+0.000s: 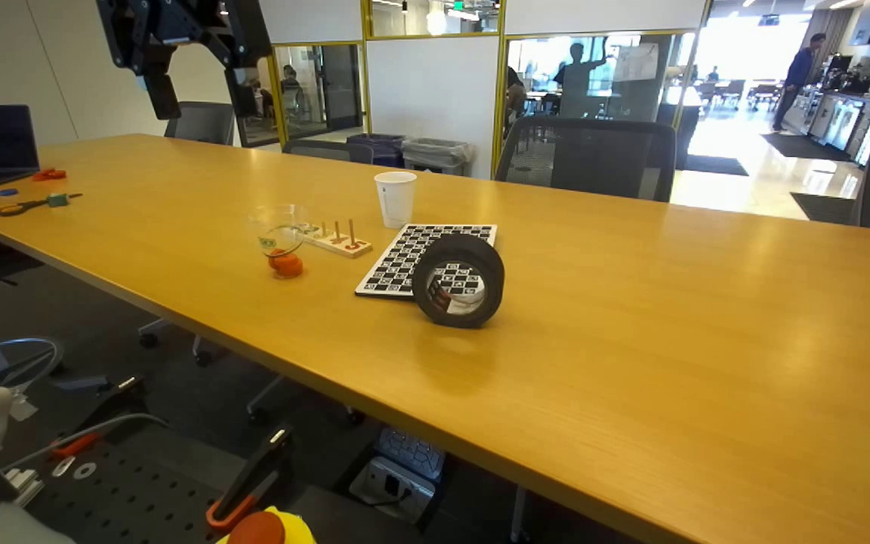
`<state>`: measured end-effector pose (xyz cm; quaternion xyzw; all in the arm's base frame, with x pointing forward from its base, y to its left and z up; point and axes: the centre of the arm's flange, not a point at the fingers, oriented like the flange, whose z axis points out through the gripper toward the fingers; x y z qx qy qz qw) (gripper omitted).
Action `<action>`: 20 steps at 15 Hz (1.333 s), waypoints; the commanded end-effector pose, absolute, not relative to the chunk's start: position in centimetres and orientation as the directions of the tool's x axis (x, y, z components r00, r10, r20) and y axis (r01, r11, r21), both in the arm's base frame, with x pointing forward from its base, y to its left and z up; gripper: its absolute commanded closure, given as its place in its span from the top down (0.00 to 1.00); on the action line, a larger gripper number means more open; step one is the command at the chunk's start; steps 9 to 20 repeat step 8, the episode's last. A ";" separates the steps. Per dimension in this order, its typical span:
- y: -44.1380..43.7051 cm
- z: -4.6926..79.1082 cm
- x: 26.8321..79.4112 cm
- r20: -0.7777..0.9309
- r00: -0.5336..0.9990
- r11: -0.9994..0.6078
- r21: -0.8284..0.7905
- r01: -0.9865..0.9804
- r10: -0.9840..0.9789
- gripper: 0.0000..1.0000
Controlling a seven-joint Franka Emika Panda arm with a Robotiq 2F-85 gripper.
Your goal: Pick up the orange objects from the table and put them in the colorless cup, then pick up the yellow objects and put them in the white cup
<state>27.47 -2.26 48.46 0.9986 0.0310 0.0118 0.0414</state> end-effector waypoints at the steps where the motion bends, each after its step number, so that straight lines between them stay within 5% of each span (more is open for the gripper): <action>1: -2.6 48.3 27.0 0.059 0.997 -0.998 0.045 0.054 0.056 1.00; 20: -2.5 47.9 27.4 0.017 0.998 -0.996 0.069 0.054 0.055 1.00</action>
